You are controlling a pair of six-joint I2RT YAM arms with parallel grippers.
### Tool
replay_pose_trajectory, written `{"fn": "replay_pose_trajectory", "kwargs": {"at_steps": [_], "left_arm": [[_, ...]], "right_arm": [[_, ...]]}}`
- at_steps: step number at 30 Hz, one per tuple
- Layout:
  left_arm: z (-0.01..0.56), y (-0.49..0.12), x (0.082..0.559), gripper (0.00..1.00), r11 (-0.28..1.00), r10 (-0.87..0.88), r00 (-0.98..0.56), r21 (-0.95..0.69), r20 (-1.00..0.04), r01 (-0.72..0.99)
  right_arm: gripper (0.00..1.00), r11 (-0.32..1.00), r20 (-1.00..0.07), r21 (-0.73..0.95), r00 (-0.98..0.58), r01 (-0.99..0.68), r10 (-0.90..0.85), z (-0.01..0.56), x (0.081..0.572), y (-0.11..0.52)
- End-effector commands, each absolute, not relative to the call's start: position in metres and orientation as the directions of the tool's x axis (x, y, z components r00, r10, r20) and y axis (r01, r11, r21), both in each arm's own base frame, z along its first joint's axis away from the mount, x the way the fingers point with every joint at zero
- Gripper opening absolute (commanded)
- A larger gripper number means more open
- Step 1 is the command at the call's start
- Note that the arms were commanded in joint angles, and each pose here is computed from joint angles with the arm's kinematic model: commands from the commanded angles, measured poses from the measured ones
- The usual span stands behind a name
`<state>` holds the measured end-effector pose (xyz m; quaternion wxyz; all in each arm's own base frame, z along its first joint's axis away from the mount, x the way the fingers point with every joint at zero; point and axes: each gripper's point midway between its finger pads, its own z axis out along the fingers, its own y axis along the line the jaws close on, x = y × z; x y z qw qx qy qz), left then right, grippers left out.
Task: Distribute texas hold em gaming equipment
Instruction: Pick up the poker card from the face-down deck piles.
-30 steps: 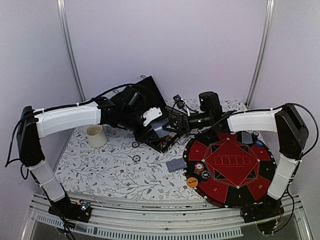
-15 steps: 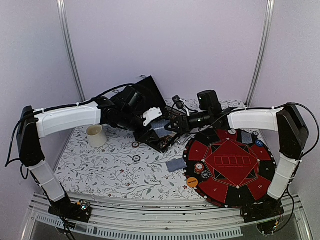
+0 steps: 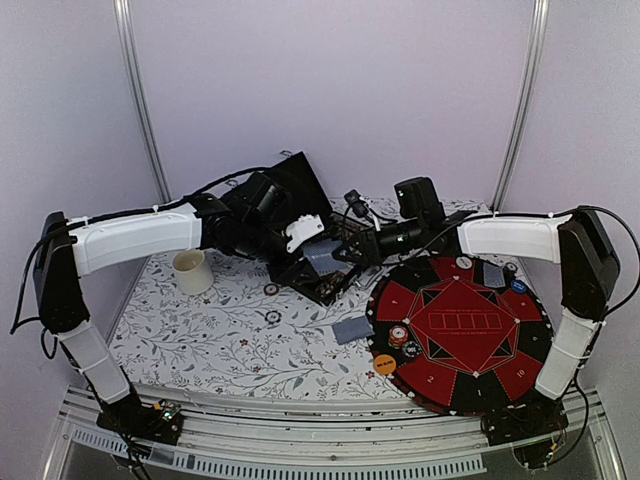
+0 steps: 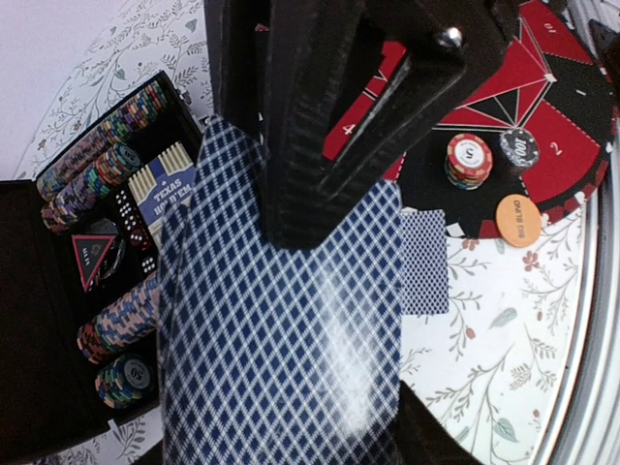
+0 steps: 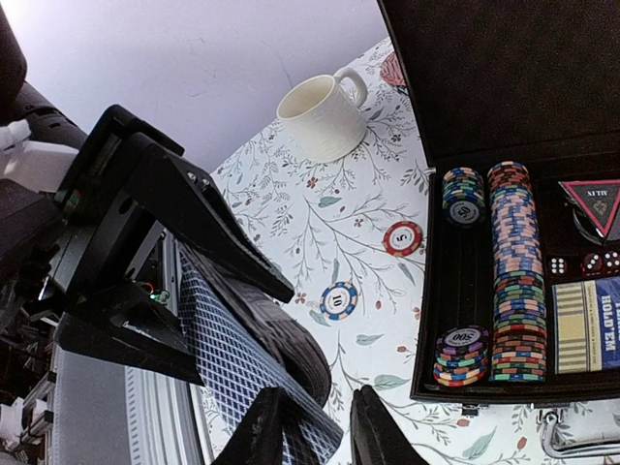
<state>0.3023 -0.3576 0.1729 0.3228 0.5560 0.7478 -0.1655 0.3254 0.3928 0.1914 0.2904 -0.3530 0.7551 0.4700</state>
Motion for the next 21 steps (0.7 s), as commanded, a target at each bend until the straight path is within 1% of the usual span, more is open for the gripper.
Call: {"fn": "replay_pose_trajectory", "kwargs": {"at_steps": [1,3,6,8,13,21], "left_arm": [[0.186,-0.356,0.308,0.50,0.342,0.698,-0.161,0.126,-0.698,0.931],[0.187,-0.356,0.308,0.50,0.341,0.698,-0.160,0.128,-0.698,0.931],[0.186,-0.356,0.308,0.50,0.343,0.700,-0.162,0.127,-0.696,0.931],[0.186,-0.356,0.308,0.50,0.342,0.699,-0.161,0.128,-0.697,0.931],[0.186,-0.356,0.307,0.50,0.341,0.699,-0.161,0.127,-0.697,0.931],[0.186,-0.356,0.308,0.50,0.340,0.700,-0.160,0.129,-0.696,0.931]], "right_arm": [[0.24,0.304,-0.783,0.491,-0.566,-0.817,-0.258,0.215,0.324,0.392],[0.24,0.316,-0.781,0.485,-0.566,-0.815,-0.264,0.216,0.324,0.390],[0.20,0.327,-0.777,0.481,-0.568,-0.813,-0.271,0.217,0.323,0.388],[0.12,0.331,-0.771,0.482,-0.572,-0.811,-0.279,0.217,0.322,0.386],[0.04,0.357,-0.763,0.469,-0.574,-0.808,-0.298,0.218,0.321,0.382],[0.02,0.387,-0.767,0.427,-0.554,-0.817,-0.324,0.228,0.318,0.371]]}}
